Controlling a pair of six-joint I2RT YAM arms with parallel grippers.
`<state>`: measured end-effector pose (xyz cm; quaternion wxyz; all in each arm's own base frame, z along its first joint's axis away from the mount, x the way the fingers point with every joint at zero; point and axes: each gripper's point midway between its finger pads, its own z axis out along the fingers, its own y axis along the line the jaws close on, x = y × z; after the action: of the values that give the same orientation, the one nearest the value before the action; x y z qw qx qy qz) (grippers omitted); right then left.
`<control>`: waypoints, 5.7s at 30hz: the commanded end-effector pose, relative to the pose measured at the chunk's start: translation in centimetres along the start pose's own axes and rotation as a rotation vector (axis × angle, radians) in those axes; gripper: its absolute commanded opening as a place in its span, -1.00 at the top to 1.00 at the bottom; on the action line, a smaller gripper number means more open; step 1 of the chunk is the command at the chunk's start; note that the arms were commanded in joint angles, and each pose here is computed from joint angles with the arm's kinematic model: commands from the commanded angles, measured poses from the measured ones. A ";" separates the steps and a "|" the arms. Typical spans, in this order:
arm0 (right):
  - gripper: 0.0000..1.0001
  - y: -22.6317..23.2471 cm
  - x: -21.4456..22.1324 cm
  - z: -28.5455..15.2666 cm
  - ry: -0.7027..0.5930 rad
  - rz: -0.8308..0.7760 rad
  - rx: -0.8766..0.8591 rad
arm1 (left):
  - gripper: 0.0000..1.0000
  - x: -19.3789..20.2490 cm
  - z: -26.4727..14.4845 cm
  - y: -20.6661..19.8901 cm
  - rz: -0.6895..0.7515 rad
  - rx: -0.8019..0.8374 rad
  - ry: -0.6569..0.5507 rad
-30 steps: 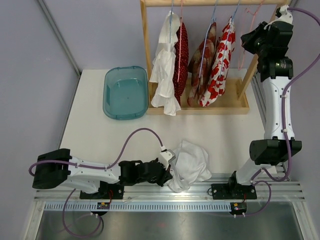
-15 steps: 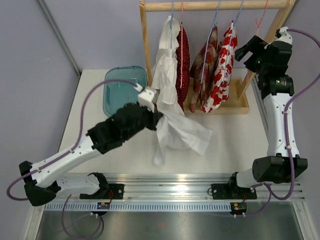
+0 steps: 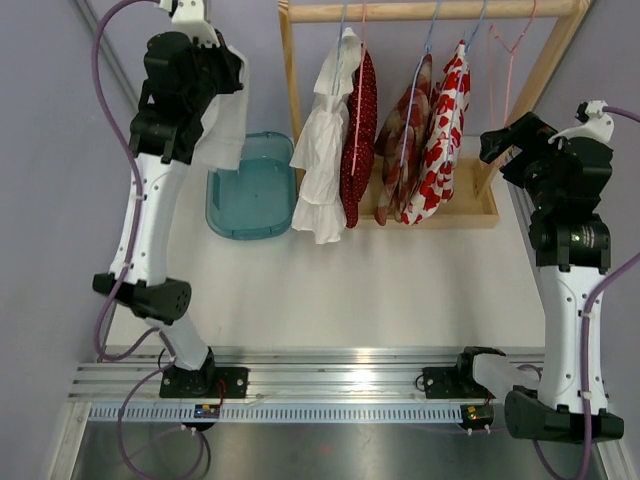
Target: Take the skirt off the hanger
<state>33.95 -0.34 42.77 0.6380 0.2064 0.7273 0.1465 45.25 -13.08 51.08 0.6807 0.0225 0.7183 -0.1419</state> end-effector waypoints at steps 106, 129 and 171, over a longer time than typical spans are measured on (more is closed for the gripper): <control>1.00 13.5 -5.0 -12.5 0.058 0.077 -0.544 | 1.00 20.9 -20.8 -38.6 -0.035 1.087 0.277; 1.00 13.1 -4.6 -4.6 0.126 0.070 -0.468 | 1.00 37.9 -32.5 -23.0 -0.002 0.775 0.609; 1.00 11.7 -1.3 10.5 0.267 0.078 -0.414 | -0.20 12.7 7.0 8.0 -0.060 -0.114 0.228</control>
<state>45.45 9.29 46.35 0.5305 0.0991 0.7646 0.3524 53.46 -7.94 36.75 0.5926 -0.0002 0.8029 -0.0639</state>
